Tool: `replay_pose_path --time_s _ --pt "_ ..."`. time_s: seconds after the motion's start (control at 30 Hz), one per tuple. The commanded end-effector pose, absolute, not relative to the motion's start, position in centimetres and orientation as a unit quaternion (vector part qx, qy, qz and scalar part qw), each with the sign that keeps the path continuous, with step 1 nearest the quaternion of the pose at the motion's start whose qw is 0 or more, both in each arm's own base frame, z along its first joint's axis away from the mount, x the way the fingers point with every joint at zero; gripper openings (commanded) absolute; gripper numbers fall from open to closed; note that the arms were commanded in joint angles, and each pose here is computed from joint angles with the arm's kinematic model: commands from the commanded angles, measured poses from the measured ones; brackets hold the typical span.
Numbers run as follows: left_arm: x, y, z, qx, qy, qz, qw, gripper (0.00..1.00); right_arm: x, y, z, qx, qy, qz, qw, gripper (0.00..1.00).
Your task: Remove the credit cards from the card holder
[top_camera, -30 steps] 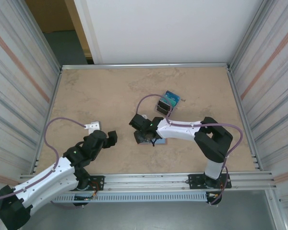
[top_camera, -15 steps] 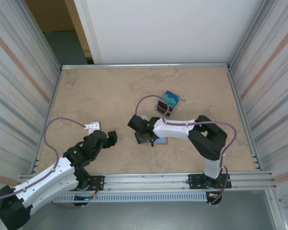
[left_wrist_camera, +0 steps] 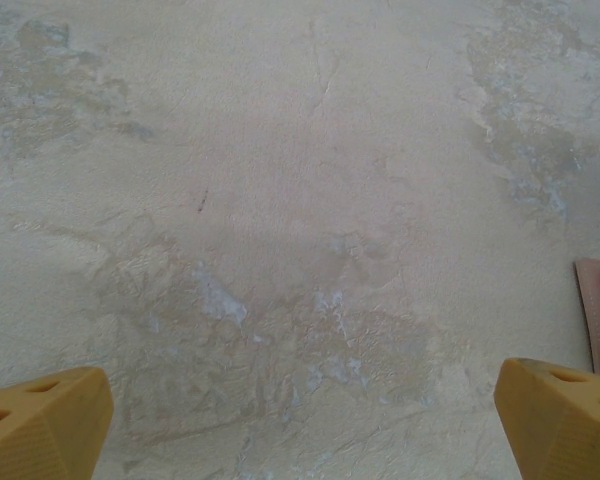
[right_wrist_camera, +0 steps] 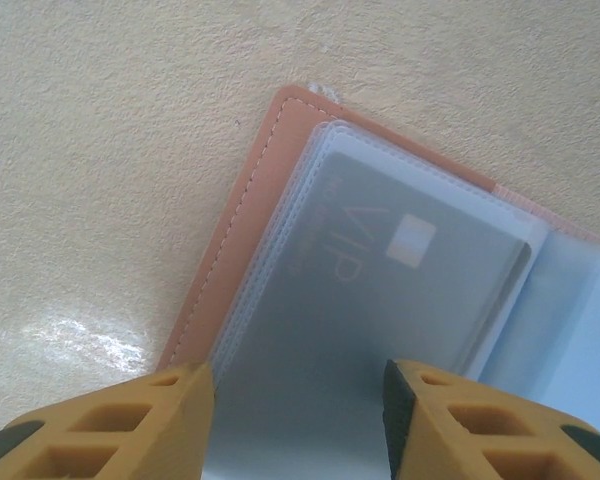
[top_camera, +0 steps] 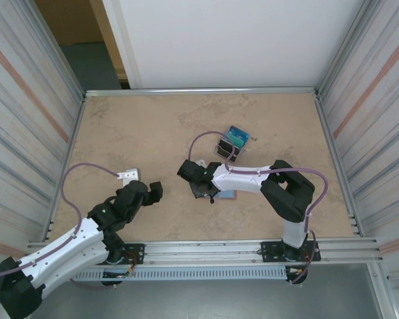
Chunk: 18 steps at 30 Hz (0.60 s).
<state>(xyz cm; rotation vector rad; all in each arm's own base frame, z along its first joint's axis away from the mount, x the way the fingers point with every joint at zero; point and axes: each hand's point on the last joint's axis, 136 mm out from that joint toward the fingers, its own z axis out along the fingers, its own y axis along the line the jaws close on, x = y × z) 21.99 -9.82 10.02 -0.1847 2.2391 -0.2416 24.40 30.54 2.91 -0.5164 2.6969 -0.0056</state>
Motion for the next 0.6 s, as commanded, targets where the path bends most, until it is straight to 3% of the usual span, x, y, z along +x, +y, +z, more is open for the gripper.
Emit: replay_pose_path --time_s 0.0,0.2,0.57 --pt "22.3 -9.7 11.0 -0.082 0.892 -0.099 0.434 0.99 23.6 30.7 3.2 -0.17 0.967 0.022 0.188 0.51" --pt "22.3 -10.1 11.5 -0.08 0.892 -0.109 0.432 0.99 23.2 29.6 1.4 -0.147 0.976 0.037 0.159 0.51" --pt "22.8 -11.4 12.4 -0.071 0.896 -0.124 0.42 0.99 22.5 27.4 0.0 -0.11 0.986 0.055 0.11 0.37"
